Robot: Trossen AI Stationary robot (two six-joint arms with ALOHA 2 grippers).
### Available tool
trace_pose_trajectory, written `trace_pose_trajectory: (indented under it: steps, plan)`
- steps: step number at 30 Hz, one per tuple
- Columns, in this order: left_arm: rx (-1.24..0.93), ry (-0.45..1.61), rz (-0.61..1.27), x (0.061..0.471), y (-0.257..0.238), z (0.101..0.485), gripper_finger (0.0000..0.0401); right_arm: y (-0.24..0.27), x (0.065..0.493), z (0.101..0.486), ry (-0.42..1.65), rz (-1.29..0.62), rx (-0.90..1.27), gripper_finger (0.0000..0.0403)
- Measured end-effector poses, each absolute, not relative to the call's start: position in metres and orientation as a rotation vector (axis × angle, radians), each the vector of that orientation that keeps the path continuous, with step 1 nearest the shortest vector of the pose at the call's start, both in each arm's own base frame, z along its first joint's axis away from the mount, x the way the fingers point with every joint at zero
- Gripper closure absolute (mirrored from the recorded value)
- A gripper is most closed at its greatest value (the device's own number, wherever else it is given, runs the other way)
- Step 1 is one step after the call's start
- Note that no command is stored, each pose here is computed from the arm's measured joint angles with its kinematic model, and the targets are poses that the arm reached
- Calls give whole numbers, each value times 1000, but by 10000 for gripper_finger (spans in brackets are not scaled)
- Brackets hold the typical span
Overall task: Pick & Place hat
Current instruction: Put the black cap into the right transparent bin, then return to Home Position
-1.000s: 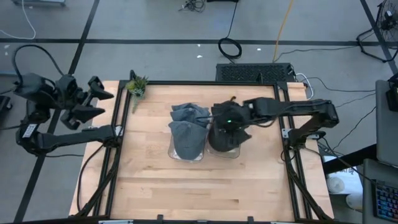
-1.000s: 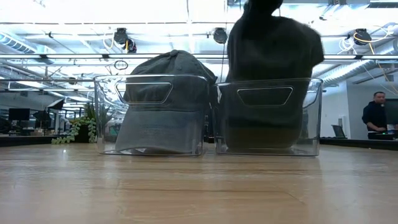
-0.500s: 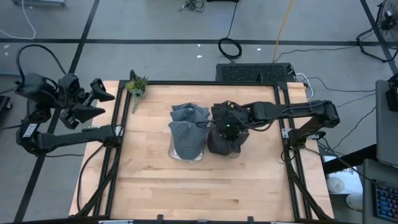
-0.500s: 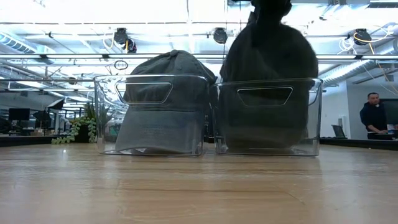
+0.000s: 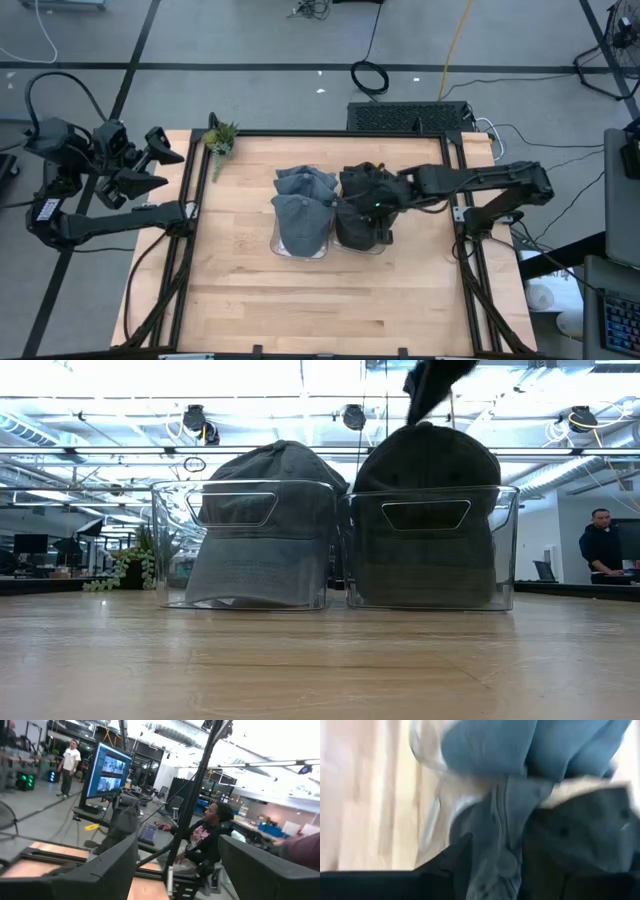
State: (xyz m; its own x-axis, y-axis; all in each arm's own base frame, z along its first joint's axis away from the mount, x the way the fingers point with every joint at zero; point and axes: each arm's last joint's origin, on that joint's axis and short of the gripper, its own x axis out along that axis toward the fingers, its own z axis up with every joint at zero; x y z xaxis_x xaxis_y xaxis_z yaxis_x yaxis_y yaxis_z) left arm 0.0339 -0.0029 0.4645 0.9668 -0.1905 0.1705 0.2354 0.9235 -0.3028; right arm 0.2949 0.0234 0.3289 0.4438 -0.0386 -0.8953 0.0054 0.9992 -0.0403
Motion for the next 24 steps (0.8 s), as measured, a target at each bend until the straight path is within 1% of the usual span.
trace_pose_trajectory:
  steps: [6, 9, 12, 14, 18, 21, 24]
  plan:
    - [-170, -126, -203, 28, -5, 459, 125, 21, 272, 369, 867, -14, -33, 221]
    - [-106, -143, -174, 16, -10, 454, 127, 19, 253, 389, 745, -41, 18, 216]
    - [-87, -134, -164, 4, -15, 440, 122, 22, 232, 394, 600, -53, 33, 216]
    - [-111, -124, -141, -1, -17, 427, 117, 23, 217, 391, 507, -57, 36, 219]
    - [-131, -143, -131, -12, -21, 402, 109, 23, 183, 373, 383, -63, 85, 222]
    - [-107, -166, -118, -16, -23, 383, 106, 22, 164, 354, 308, -44, 112, 219]
    - [-60, -235, -125, -20, -25, 367, 105, 21, 149, 335, 248, -34, 124, 218]
